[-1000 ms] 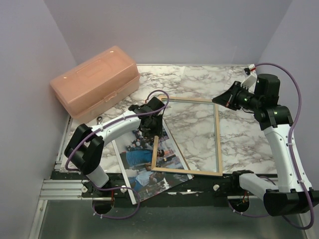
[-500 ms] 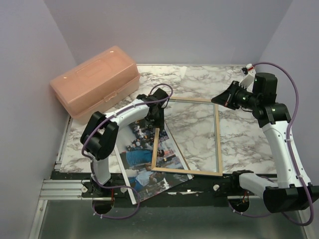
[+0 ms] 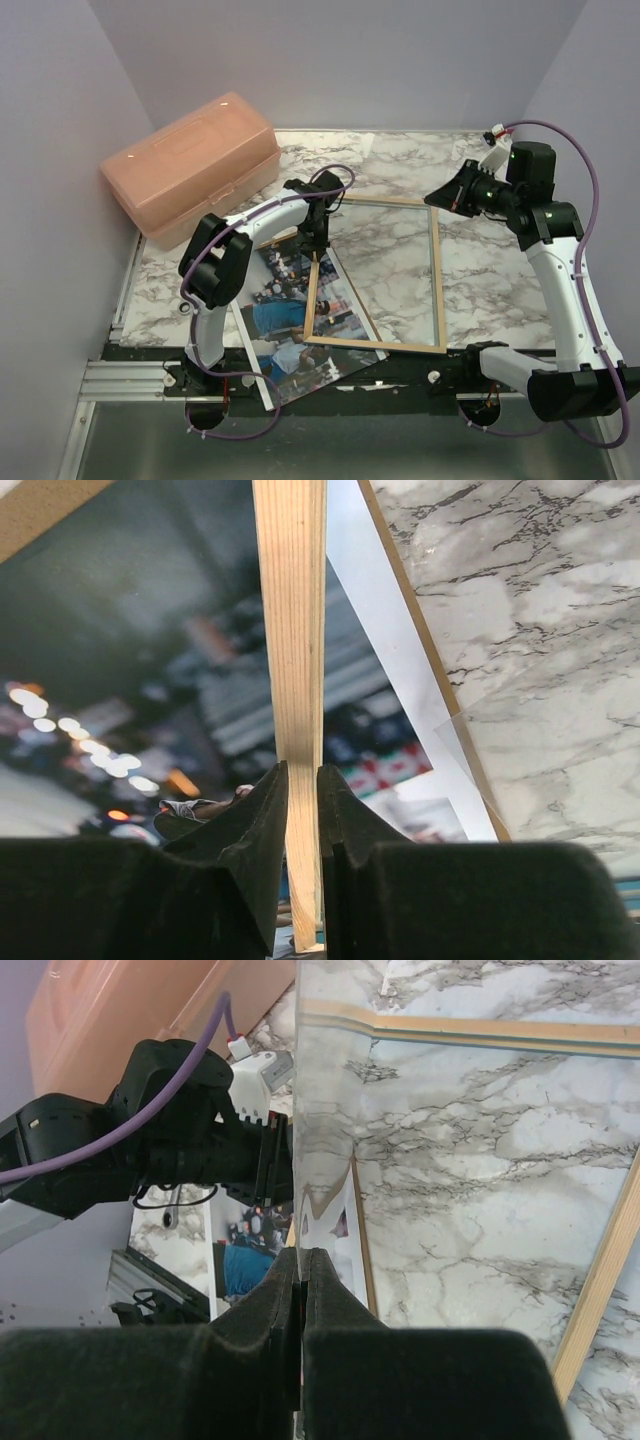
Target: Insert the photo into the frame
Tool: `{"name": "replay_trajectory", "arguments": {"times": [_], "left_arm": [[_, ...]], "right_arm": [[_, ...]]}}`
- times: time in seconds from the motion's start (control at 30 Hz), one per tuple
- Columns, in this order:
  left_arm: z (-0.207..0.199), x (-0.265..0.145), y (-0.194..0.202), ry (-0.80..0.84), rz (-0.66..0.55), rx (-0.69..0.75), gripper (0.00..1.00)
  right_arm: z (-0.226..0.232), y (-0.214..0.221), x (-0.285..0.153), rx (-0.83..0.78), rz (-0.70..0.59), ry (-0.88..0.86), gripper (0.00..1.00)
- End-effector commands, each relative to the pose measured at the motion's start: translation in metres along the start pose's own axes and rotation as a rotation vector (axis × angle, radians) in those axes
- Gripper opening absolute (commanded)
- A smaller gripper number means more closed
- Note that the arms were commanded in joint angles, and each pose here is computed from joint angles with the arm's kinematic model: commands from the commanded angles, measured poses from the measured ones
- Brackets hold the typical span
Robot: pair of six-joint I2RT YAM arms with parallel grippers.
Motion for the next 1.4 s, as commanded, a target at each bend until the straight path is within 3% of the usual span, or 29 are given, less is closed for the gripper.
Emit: {"name": "replay_trajectory", "arguments": {"times": [0.0, 0.13, 0.23, 0.43, 0.53, 0.83, 1.37], "left_arm": [[0.007, -0.001, -0.002, -0.033, 0.007, 0.029, 0.16], [0.013, -0.002, 0.000, -0.047, 0.012, 0.039, 0.09], [0.016, -0.006, 0.002, -0.052, 0.006, 0.046, 0.09], [0.018, -0.031, 0.016, 0.008, -0.068, 0.039, 0.42], [0.019, -0.043, 0.025, 0.043, -0.090, 0.037, 0.50], [0.028, -0.042, 0.052, 0.061, -0.099, 0.021, 0.50], [0.030, -0.033, 0.057, 0.066, -0.093, 0.024, 0.47]], "right_arm": [[0.007, -0.004, -0.006, -0.040, 0.002, -0.034, 0.00], [0.007, -0.002, -0.005, -0.035, 0.026, -0.054, 0.00], [0.008, -0.002, -0.004, -0.029, 0.034, -0.063, 0.00], [0.007, 0.001, -0.001, -0.011, 0.051, -0.084, 0.01], [0.003, 0.006, 0.002, 0.000, 0.075, -0.094, 0.01], [0.001, 0.012, 0.008, 0.028, 0.169, -0.159, 0.01], [-0.016, 0.030, 0.017, 0.125, 0.290, -0.127, 0.01]]}}
Point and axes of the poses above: each gripper's point midway between its finger pads, its own x axis out along the fingers, its own z axis along the line the jaws close on, y = z × x, the point moved 10 cm from there along -x, back along the fingers, and after that the axes turned 11 degrees about x, right-handed, at the moved point
